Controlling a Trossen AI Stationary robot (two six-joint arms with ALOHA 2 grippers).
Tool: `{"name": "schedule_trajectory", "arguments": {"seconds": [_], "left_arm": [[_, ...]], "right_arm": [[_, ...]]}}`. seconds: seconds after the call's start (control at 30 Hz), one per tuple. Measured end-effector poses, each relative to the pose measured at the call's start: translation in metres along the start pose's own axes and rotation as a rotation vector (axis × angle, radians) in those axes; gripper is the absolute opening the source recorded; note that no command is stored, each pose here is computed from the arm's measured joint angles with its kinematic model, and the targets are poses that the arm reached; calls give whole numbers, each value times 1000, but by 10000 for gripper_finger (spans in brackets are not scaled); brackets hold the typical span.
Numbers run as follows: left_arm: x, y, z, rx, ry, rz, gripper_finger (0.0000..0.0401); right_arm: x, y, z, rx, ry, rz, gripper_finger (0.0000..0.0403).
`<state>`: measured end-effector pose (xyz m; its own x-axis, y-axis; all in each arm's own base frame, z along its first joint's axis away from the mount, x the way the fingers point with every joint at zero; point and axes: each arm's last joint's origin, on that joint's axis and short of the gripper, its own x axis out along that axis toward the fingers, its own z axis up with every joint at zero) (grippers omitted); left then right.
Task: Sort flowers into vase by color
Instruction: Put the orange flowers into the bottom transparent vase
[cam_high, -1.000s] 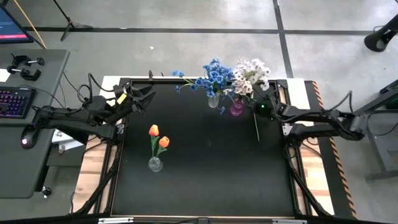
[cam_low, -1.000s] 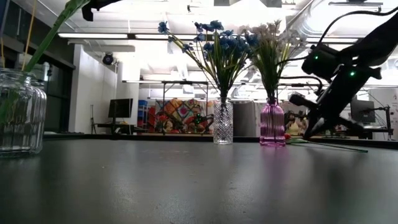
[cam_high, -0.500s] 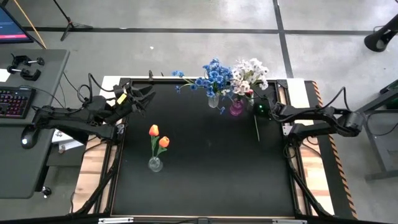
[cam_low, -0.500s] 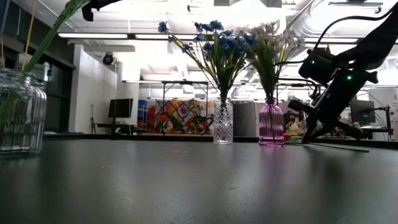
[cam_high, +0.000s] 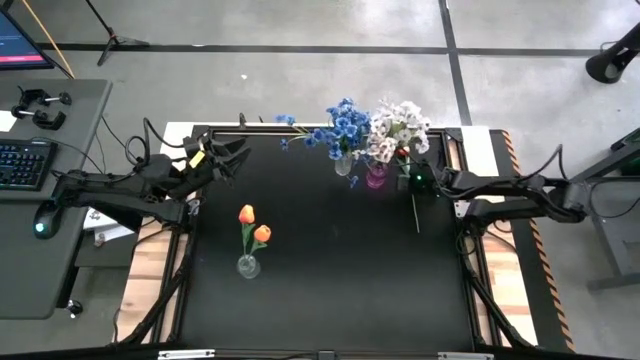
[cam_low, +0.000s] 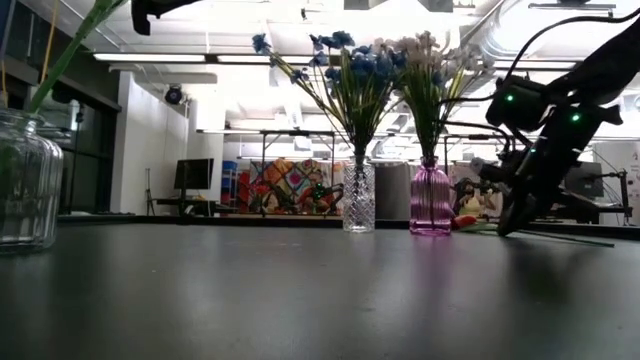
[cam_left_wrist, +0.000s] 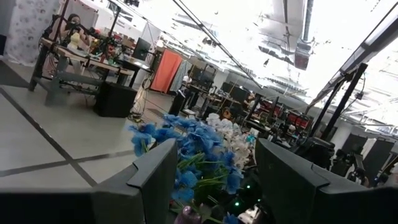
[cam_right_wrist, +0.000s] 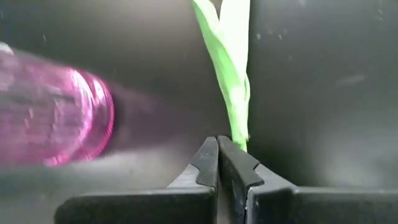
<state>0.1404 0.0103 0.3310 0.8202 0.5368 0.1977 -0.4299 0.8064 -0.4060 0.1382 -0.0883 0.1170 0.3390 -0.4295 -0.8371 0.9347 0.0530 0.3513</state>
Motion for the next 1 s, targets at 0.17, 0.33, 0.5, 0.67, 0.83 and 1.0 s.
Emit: {"name": "schedule_trajectory", "arguments": {"seconds": [0.17,0.33,0.5,0.67,0.83,1.0], "left_arm": [[0,0,-1,8,11,3,205],[0,0,-1,8,12,3,205],[0,0,-1,9,12,3,205],[0,0,-1,10,13,3,205],[0,0,-2,10,14,4,205],[0,0,-2,10,14,3,205]], "right_arm": [[-12,-6,-6,-46,37,-20,0],[-23,-12,-12,-87,69,-45,0],[-33,-16,-20,-135,100,-46,0],[-43,-20,-27,-158,132,-43,0],[-52,-23,-31,-172,141,-15,0],[-69,-18,-27,-189,98,40,0]]}}
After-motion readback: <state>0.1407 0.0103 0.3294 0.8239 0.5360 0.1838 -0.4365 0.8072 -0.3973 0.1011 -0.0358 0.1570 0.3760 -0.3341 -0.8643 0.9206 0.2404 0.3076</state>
